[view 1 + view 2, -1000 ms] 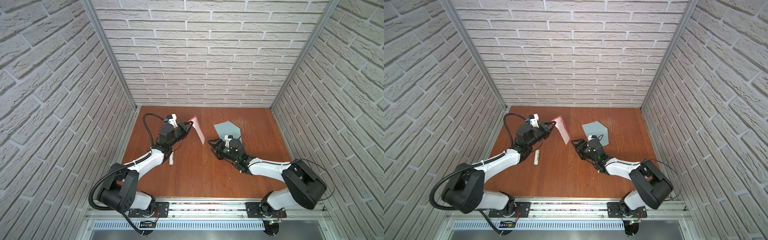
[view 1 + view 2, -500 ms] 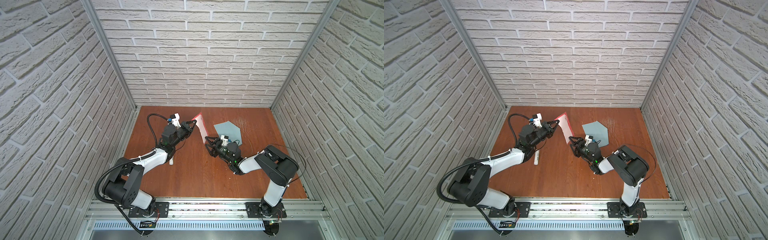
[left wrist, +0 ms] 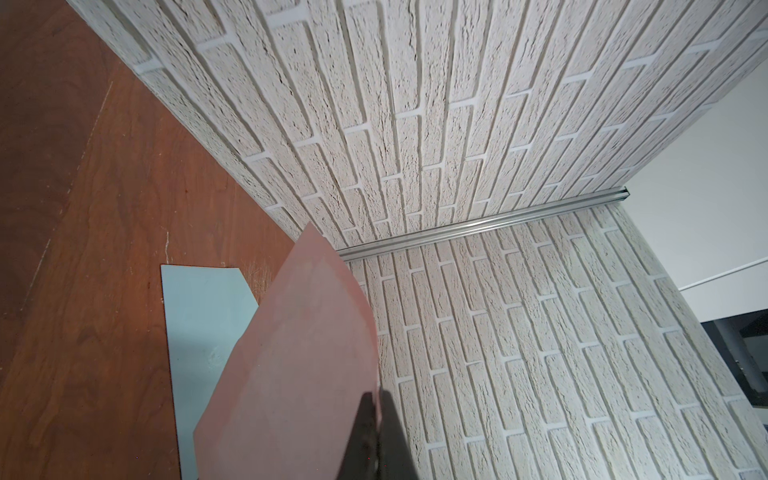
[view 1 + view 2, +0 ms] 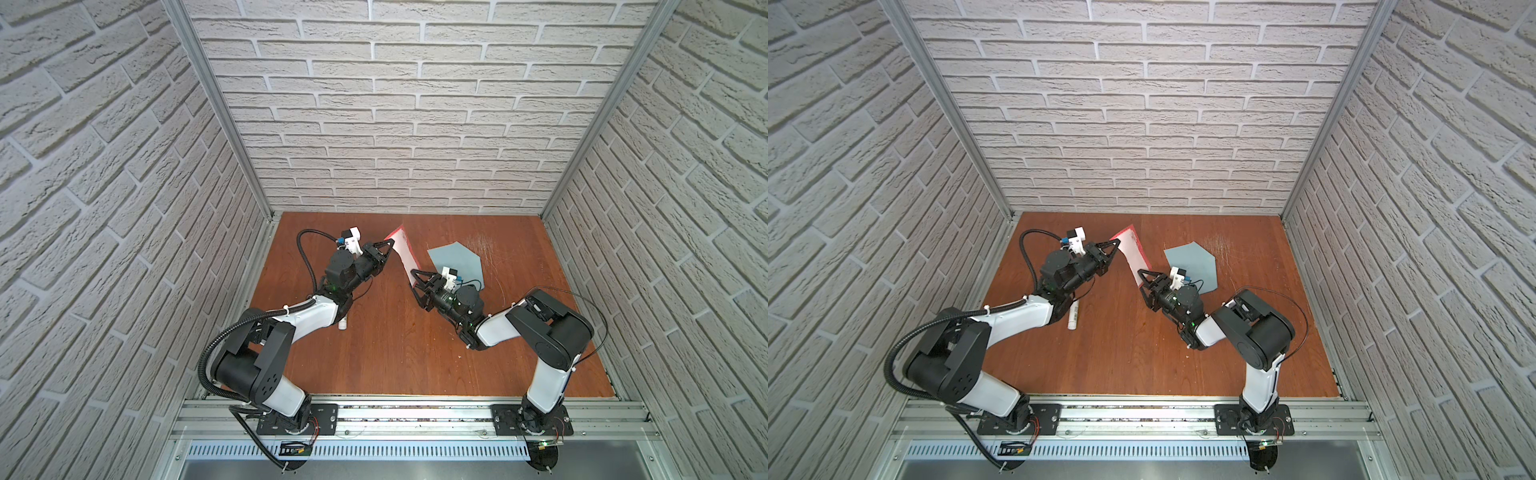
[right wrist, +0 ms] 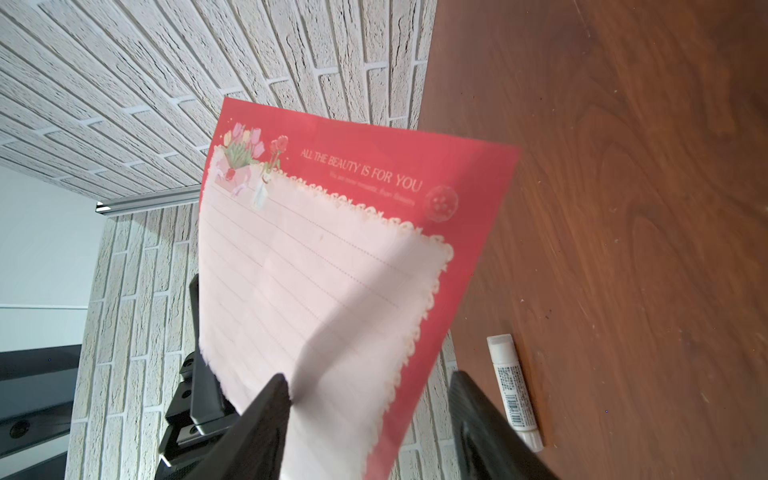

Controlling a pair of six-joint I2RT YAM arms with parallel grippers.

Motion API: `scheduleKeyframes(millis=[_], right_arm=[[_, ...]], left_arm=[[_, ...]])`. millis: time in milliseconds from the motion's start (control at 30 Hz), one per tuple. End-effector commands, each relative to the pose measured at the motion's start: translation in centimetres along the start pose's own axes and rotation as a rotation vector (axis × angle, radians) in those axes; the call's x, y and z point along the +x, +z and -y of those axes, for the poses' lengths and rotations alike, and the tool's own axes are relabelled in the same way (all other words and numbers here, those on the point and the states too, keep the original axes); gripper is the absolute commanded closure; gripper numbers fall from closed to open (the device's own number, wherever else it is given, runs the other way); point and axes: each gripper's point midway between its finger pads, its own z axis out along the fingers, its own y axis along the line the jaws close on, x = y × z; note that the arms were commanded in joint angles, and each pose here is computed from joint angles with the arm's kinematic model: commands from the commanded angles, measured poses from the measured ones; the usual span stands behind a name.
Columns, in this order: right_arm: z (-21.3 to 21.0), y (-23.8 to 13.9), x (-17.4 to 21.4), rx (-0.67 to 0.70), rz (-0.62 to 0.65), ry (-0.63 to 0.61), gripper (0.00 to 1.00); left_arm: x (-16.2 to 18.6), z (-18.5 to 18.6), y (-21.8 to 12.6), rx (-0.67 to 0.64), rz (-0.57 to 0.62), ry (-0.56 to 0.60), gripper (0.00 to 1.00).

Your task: Place the letter into the envelope and seal it

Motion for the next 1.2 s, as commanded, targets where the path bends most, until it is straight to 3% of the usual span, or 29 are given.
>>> scheduleKeyframes(millis=[0,133,733,1033,1100,1167], right_arm=[[-4.1,0.0,0.5,-0.124,0.001,-0.035,0.43],[-5.1,0.4,0.9,-0.149,-0.021,-0.056,0.49],[-4.3,-0.1,0.2,-0.129,0.003,-0.066,0.93],[-2.6,0.4,1.1,-0.027,-0.057,-0.100,0.94],[-2.6,0.5,1.3,0.003,-0.071,-0.133,0.94],[-2.7,0.5,1.7,0.039,-0.086,-0.174,0.94]], left_arm=[[0.2,1.2,-0.3,0.066,0.004,0.014,1.00],[0.4,0.6,-0.6,0.064,0.008,0.008,1.00],[0.7,-0.1,-1.5,0.031,-0.015,0.030,1.00],[1.9,1.3,-2.6,-0.047,-0.112,0.189,0.94],[2.3,1.8,-2.9,-0.058,-0.145,0.232,0.81],[2.6,2.1,-3.3,-0.073,-0.173,0.270,0.57]])
